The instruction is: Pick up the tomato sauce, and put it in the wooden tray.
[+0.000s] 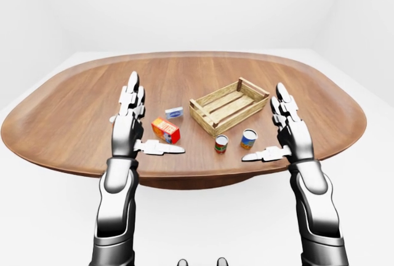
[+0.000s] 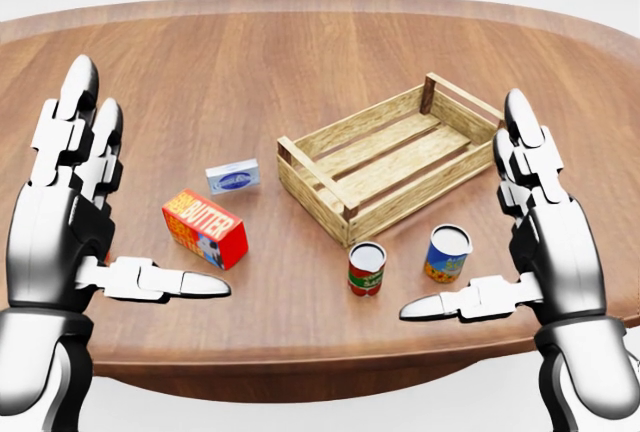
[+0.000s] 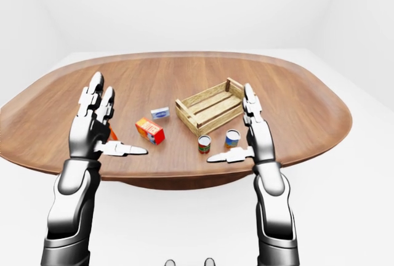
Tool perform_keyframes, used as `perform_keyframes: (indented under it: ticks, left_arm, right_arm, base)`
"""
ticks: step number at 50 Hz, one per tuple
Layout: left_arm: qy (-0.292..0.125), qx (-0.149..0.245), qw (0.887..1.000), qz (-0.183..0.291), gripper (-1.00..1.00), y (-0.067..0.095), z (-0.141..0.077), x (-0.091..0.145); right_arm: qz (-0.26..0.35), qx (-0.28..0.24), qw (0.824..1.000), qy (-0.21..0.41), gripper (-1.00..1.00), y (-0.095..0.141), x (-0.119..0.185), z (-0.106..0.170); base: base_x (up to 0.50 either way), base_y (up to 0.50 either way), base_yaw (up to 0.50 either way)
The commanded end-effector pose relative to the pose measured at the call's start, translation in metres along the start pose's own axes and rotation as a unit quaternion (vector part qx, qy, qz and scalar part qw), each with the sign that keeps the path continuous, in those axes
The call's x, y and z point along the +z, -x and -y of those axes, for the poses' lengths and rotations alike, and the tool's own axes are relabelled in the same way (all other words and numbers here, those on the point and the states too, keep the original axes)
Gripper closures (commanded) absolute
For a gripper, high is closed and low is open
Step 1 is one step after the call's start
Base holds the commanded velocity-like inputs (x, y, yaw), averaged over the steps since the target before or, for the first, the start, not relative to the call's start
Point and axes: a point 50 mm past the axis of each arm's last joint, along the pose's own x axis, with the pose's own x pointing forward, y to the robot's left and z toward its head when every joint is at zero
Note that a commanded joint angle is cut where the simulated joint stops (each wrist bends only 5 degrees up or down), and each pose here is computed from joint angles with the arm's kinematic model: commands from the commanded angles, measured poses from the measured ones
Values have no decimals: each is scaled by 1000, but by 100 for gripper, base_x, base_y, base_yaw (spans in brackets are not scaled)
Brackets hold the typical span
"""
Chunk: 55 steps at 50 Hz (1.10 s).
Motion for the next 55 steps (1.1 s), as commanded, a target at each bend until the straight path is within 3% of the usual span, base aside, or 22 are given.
perform_keyframes:
  ticks: [1,17,34,45,55]
  left_arm:
    - [-6,13,1000,26,-100,0,-13,12]
    - [2,16,999,49,-100,6,-13,24]
    - [8,11,999,41,-100,6,-8,20]
    - [12,9,999,38,-100,6,-7,18]
    - [13,7,999,40,-100,6,-6,19]
  right_arm:
    - [40,-6,999,14,-100,3,19,15]
    - [67,-7,997,27,-100,10,34,19]
    - [87,-12,996,34,-100,7,42,23]
    - [103,-22,994,25,-100,8,49,26]
    - [94,-17,994,44,-100,8,46,23]
  base:
    - [50,0,0]
    - [50,0,0]
    - [49,0,0]
    - [1,0,0]
    - [0,48,0]
